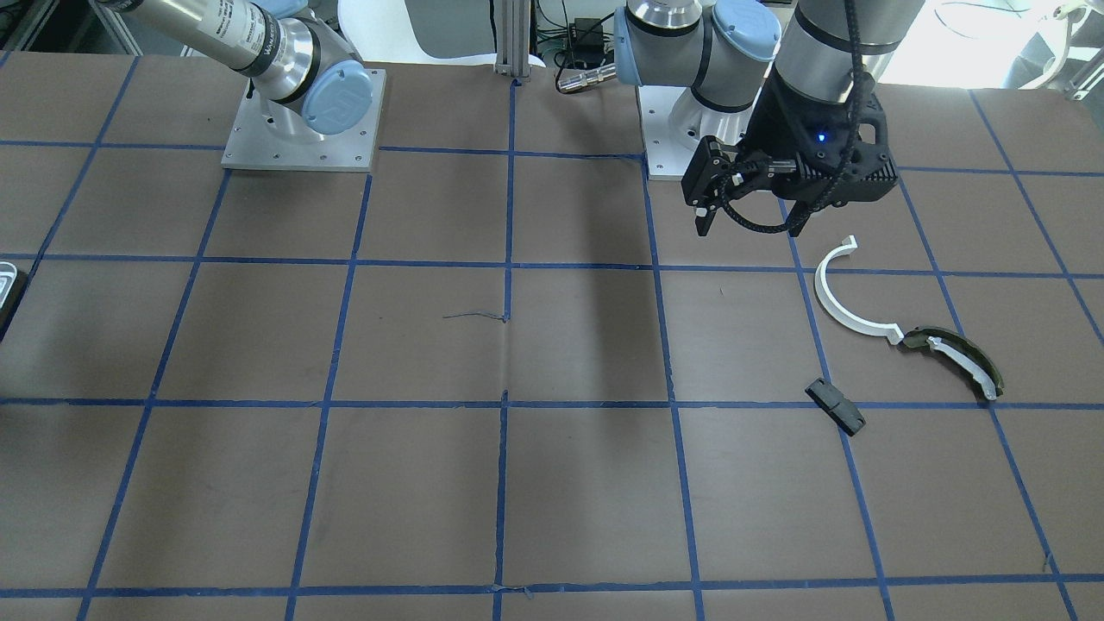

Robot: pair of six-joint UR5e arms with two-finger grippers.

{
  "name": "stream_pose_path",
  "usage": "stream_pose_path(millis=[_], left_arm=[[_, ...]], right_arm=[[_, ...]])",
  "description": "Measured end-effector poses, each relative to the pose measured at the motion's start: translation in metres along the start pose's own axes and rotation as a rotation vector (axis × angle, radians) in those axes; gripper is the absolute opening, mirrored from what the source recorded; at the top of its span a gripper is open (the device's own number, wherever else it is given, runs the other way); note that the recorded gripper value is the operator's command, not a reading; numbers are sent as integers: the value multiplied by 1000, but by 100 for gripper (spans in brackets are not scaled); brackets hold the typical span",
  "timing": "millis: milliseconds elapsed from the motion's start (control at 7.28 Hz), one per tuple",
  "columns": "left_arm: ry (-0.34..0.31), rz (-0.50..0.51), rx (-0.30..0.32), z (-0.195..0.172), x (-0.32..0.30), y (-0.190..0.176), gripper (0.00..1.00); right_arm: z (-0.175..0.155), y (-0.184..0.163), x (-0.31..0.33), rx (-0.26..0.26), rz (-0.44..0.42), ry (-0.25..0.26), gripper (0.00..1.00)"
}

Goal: Place bearing gear from tray to pile

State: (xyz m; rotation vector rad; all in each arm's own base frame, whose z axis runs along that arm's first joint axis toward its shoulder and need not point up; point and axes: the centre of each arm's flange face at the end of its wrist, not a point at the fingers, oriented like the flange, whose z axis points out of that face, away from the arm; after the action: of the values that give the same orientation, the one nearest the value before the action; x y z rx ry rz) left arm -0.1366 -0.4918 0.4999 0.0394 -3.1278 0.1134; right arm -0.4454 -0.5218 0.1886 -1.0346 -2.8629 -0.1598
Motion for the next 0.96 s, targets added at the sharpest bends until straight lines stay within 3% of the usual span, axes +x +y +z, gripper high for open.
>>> stream_pose_path(millis=[275,412,549,962], left_arm=[[0,0,0,0,0,0,100],[0,0,0,0,0,0,100],[0,0,0,0,0,0,100],[0,0,0,0,0,0,100]], right_arm=[[6,1,-1,-31,-4,-5,86],[8,2,-2,-37,-6,-6,66],[10,2,-2,-43,-10,-6,54],[13,7,-2,-88,-25,-9,0]])
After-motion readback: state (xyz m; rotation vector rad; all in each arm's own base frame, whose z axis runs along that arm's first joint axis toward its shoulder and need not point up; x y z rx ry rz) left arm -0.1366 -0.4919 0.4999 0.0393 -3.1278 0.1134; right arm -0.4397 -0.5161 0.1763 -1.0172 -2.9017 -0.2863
